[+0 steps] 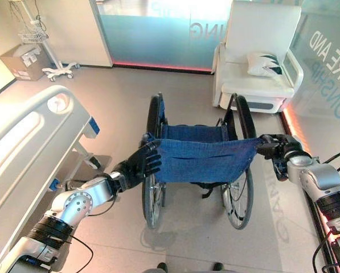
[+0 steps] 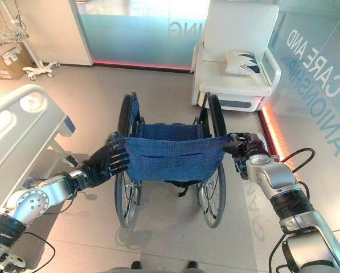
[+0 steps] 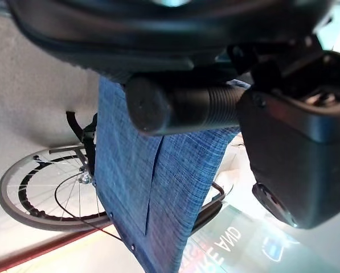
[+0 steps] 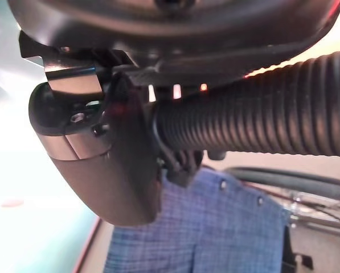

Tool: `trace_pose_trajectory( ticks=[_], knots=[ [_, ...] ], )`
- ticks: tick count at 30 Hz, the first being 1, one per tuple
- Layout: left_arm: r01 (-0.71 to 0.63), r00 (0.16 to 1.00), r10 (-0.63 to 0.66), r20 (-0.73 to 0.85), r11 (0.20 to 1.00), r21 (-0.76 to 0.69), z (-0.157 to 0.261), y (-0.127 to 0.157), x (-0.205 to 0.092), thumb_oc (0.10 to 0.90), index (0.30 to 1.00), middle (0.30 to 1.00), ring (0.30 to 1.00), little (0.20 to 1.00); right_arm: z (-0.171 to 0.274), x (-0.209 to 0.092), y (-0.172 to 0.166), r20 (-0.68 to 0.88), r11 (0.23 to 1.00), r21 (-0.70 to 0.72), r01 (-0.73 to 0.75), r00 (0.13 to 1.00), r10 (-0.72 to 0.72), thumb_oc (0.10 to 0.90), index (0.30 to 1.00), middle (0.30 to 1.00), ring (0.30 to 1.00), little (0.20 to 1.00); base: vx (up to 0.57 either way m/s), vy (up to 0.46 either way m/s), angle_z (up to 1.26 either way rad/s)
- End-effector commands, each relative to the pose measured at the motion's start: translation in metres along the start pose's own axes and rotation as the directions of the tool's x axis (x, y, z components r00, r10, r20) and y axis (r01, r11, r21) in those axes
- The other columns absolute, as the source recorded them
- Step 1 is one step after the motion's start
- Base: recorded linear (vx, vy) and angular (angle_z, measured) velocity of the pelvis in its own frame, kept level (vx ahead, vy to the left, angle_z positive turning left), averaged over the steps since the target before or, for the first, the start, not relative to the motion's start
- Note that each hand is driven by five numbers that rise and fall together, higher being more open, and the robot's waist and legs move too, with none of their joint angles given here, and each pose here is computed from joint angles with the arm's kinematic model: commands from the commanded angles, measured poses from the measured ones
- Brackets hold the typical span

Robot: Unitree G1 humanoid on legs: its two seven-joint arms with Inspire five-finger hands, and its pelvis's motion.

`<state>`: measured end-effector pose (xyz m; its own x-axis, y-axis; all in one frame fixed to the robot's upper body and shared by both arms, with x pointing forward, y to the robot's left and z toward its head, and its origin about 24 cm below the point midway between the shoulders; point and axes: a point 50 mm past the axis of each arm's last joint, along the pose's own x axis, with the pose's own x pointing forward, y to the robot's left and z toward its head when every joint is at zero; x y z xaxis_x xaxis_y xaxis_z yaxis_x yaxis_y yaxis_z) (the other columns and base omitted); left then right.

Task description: Push the wheelchair next to the bed

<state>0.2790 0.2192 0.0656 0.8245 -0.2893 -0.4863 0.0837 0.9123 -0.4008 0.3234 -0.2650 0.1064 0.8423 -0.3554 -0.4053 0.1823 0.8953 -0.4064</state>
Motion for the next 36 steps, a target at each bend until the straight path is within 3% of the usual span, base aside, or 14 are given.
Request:
trace_pose_trajectory(
  ticks=[1, 7, 8, 9, 10, 13, 16, 29, 36],
  knots=[
    [0.424, 0.761, -0.375, 0.530, 0.905, 0.032, 0.142, -0.079, -0.016, 0.800, 0.900, 0.900, 0.900, 0.900, 0.001, 0.001, 0.006, -0.030, 0.990, -0.071, -0.123, 0.992, 0.121, 0.400, 0.300, 0.300, 0.300, 0.300, 0.00, 0.000, 0.00],
    [0.574, 0.706, -0.525, 0.475, 0.817, 0.049, 0.125, -0.098, -0.011, 0.800, 0.900, 0.900, 0.900, 0.900, 0.000, -0.001, 0.013, -0.028, 0.987, -0.077, -0.141, 0.990, 0.140, 0.400, 0.300, 0.300, 0.300, 0.300, 0.00, 0.000, 0.00],
    [0.600, 0.676, -0.555, 0.484, 0.797, 0.076, 0.123, -0.106, -0.011, 0.651, 0.676, 0.676, 0.676, 0.676, -0.001, -0.002, 0.017, -0.028, 0.985, -0.080, -0.150, 0.989, 0.148, 0.400, 0.300, 0.300, 0.300, 0.300, 0.00, 0.000, 0.00],
    [0.625, 0.648, -0.576, 0.498, 0.776, 0.085, 0.123, -0.111, -0.012, 0.549, 0.524, 0.524, 0.524, 0.524, -0.001, -0.002, 0.019, -0.028, 0.985, -0.080, -0.154, 0.988, 0.152, 0.400, 0.300, 0.300, 0.300, 0.300, 0.00, 0.000, 0.00],
    [0.625, 0.648, -0.576, 0.497, 0.776, 0.085, 0.123, -0.112, -0.012, 0.400, 0.300, 0.300, 0.300, 0.300, -0.002, -0.002, 0.019, -0.028, 0.985, -0.080, -0.154, 0.988, 0.152, 0.400, 0.300, 0.300, 0.300, 0.300, 0.00, 0.000, 0.00],
    [0.672, 0.553, -0.615, 0.563, 0.728, 0.136, 0.128, -0.131, -0.026, 0.400, 0.300, 0.300, 0.300, 0.300, -0.007, -0.004, 0.027, -0.029, 0.982, -0.080, -0.174, 0.985, 0.172, 0.400, 0.300, 0.300, 0.300, 0.300, 0.00, 0.000, 0.00],
    [0.670, 0.526, -0.600, 0.602, 0.729, 0.140, 0.131, -0.138, -0.034, 0.400, 0.300, 0.300, 0.300, 0.300, -0.012, -0.005, 0.032, -0.037, 0.980, -0.078, -0.185, 0.983, 0.182, 0.400, 0.300, 0.300, 0.300, 0.300, 0.01, -0.022, 0.00],
    [0.622, 0.522, -0.548, 0.653, 0.769, 0.148, 0.134, -0.127, -0.040, 0.400, 0.300, 0.300, 0.300, 0.300, -0.018, -0.006, 0.029, -0.051, 0.978, -0.087, -0.188, 0.982, 0.184, 0.400, 0.300, 0.300, 0.300, 0.300, 0.00, 0.000, 0.00],
    [0.560, 0.575, -0.484, 0.660, 0.821, 0.115, 0.131, -0.114, -0.038, 0.400, 0.300, 0.300, 0.300, 0.300, -0.010, -0.008, 0.027, 0.006, 0.970, -0.109, -0.219, 0.975, 0.221, 0.400, 0.300, 0.300, 0.300, 0.300, 0.01, -0.059, 0.00]
  ],
)
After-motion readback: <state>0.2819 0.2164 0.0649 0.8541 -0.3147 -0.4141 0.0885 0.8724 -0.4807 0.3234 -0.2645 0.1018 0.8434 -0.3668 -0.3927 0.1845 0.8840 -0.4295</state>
